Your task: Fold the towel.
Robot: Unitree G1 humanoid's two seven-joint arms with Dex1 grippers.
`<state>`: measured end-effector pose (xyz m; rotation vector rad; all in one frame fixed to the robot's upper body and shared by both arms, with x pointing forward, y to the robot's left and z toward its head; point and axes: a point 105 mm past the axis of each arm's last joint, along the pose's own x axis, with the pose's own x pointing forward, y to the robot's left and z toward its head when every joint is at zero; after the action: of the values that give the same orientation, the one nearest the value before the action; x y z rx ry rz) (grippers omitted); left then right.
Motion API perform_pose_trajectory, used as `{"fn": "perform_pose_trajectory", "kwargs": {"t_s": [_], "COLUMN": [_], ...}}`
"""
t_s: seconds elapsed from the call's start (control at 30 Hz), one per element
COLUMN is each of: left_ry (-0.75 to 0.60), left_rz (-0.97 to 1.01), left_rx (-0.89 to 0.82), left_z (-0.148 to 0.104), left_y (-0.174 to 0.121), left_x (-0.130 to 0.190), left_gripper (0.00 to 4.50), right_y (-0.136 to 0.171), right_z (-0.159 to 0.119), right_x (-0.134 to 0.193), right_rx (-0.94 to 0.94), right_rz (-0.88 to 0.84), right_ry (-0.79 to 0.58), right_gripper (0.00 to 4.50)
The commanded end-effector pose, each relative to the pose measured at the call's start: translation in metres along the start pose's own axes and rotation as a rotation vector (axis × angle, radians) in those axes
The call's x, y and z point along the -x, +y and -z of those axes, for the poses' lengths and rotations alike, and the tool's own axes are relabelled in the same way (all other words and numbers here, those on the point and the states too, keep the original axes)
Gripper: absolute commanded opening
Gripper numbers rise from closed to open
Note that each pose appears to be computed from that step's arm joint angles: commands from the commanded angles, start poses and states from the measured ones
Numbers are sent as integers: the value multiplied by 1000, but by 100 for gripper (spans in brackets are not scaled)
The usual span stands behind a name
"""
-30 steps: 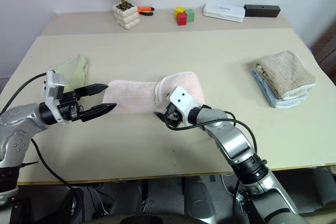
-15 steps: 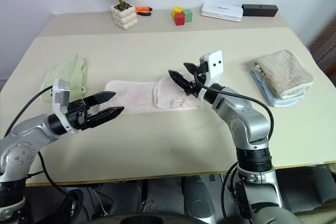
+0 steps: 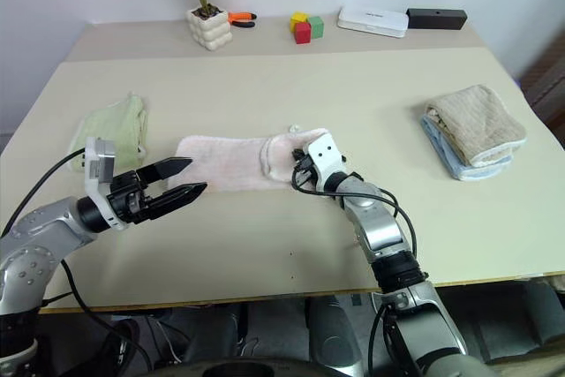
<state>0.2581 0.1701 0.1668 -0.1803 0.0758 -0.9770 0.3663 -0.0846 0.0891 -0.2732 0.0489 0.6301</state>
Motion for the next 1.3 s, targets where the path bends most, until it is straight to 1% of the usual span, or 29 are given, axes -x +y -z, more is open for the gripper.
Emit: {"fn": "perform_pose_trajectory", "kwargs": {"t_s": [0.03, 0.1, 0.13, 0.17, 0.27, 0.37, 0.4, 0.43, 0.53, 0.63, 0.7, 0.77, 0.83, 0.93, 1.0, 1.1, 1.2, 1.3], "left_ry": [-30, -18, -12, 1, -38, -43, -46, -48, -9, 8, 28, 10, -8, -33, -49, -83, -94, -86], "left_rz": [6, -25, -36, -68, -153, -173, -195, -233, -340, -402, -427, -389, -441, -568, -664, -677, -767, -785], "left_rx": [-46, -19, -6, 16, 7, 32, 41, 56, 87, 177, 288, 428, 507, 549, 585, 658, 680, 712], "left_z": [-8, -4, -2, 2, 6, 8, 9, 11, 22, 31, 40, 45, 48, 52, 56, 55, 57, 58], "left_y": [-4, 0, 2, 6, 15, 13, 15, 18, 26, 25, 17, -5, -9, 2, 12, 10, 24, 35], "left_x": [2, 3, 2, 2, -1, 0, 3, 5, 13, 20, 26, 27, 29, 35, 35, 24, 20, 11], "left_gripper": [450, 450, 450, 450, 450, 450, 450, 450, 450, 450, 450, 450, 450, 450, 450, 450, 450, 450], "right_y": [2, -3, -5, -8, -25, -33, -32, -33, -36, -40, -40, -39, -38, -31, -32, -36, -34, -35], "right_z": [13, -7, -15, -24, -46, -61, -65, -68, -73, -78, -80, -82, -87, -86, -82, -80, -79, -80], "right_x": [3, 4, 4, 6, 13, 26, 30, 35, 46, 56, 65, 75, 83, 92, 93, 91, 90, 88], "right_rx": [12, -29, -51, -64, -100, -133, -125, -96, -73, 1, 51, 98, 112, 110, 137, 154, 147, 139], "right_rz": [-12, -21, -23, -26, 7, -45, -83, -109, -177, -222, -270, -315, -339, -406, -399, -372, -365, -344], "right_ry": [46, -26, -58, -94, -191, -243, -249, -253, -234, -211, -187, -171, -185, -156, -135, -122, -121, -126], "right_gripper": [7, 7, 56, 79, 222, 367, 422, 448, 448, 448, 448, 448, 448, 448, 448, 448, 448, 448]}}
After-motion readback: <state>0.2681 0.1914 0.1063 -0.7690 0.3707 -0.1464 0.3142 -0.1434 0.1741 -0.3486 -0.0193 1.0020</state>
